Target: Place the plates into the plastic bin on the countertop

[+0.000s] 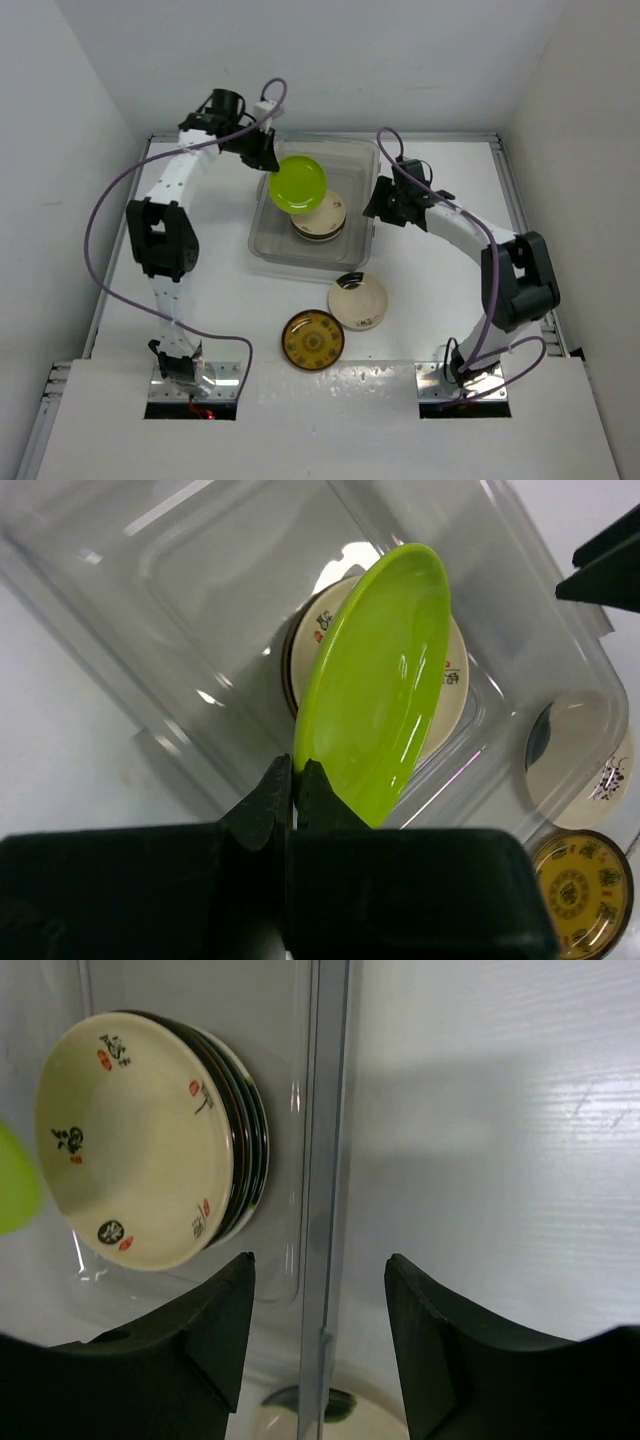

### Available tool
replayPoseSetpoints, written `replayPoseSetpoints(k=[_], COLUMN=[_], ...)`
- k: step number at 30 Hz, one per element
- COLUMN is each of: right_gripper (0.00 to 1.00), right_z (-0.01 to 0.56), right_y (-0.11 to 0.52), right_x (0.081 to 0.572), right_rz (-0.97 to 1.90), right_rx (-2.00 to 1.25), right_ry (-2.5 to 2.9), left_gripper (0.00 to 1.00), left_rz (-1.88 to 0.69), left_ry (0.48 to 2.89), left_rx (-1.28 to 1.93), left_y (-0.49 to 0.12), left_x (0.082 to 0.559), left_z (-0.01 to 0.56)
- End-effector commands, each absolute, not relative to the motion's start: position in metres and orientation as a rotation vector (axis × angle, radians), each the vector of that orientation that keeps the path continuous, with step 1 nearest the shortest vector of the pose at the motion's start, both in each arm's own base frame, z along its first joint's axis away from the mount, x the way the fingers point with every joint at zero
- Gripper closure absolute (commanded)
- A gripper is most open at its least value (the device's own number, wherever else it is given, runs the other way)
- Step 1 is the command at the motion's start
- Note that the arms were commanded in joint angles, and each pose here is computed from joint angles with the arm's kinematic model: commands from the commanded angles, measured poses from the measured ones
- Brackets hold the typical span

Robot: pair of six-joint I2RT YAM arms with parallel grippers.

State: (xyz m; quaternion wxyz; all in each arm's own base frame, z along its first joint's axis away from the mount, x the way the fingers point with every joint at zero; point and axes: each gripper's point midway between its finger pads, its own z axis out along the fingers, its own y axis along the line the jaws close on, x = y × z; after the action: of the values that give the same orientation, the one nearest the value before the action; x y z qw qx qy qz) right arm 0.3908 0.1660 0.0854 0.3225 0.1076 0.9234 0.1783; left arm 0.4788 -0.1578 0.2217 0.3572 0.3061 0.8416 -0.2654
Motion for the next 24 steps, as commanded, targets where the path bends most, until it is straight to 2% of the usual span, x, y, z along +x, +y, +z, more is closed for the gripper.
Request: replayPoseSetpoints(k=[1,7,9,13,14,15,17,18,21,24], right_gripper=[0.47,0.53,0.58,0.7,0.7,0.76,0.82,0.89,0.97,0.98], right_z=[0.093,0.07,0.073,0.067,0.071,0.063,0.073,0.075,0.087,0.087], right_y=[0.171,0.175,0.174,0.173,0.171,0.171,0.169,0.172,0.171,0.172], right_x=[0.418,0.429,0.436,0.449,0.453,0.454,0.467,0.473,0.492,0.506], right_rz=[0.459,0.402,0.379,0.315,0.315,0.302,0.29,0.291,0.278,0.259], right_rx=[0.283,0.28,0.261,0.205,0.202,0.194,0.171,0.16,0.119,0.1], right_ry=[2.373,2.419,2.408,2.419,2.408,2.424,2.4,2.393,2.361,2.365], left_gripper=[1.0,1.0,0.91,0.61,0.61,0.54,0.49,0.43,0.36,0.32], left_rz=[-0.766,-0.705,-0.701,-0.628,-0.615,-0.598,-0.566,-0.558,-0.506,-0.485], left_ry=[2.242,2.296,2.317,2.344,2.346,2.347,2.339,2.316,2.269,2.217], left_rx=[0.74,0.77,0.766,0.788,0.797,0.805,0.798,0.808,0.805,0.779], left_y=[-0.186,-0.211,-0.214,-0.209,-0.213,-0.21,-0.206,-0.206,-0.202,-0.192], left_x=[0.485,0.498,0.497,0.496,0.495,0.493,0.495,0.495,0.499,0.504], left_z=[0.189,0.143,0.135,0.123,0.122,0.122,0.129,0.138,0.161,0.192])
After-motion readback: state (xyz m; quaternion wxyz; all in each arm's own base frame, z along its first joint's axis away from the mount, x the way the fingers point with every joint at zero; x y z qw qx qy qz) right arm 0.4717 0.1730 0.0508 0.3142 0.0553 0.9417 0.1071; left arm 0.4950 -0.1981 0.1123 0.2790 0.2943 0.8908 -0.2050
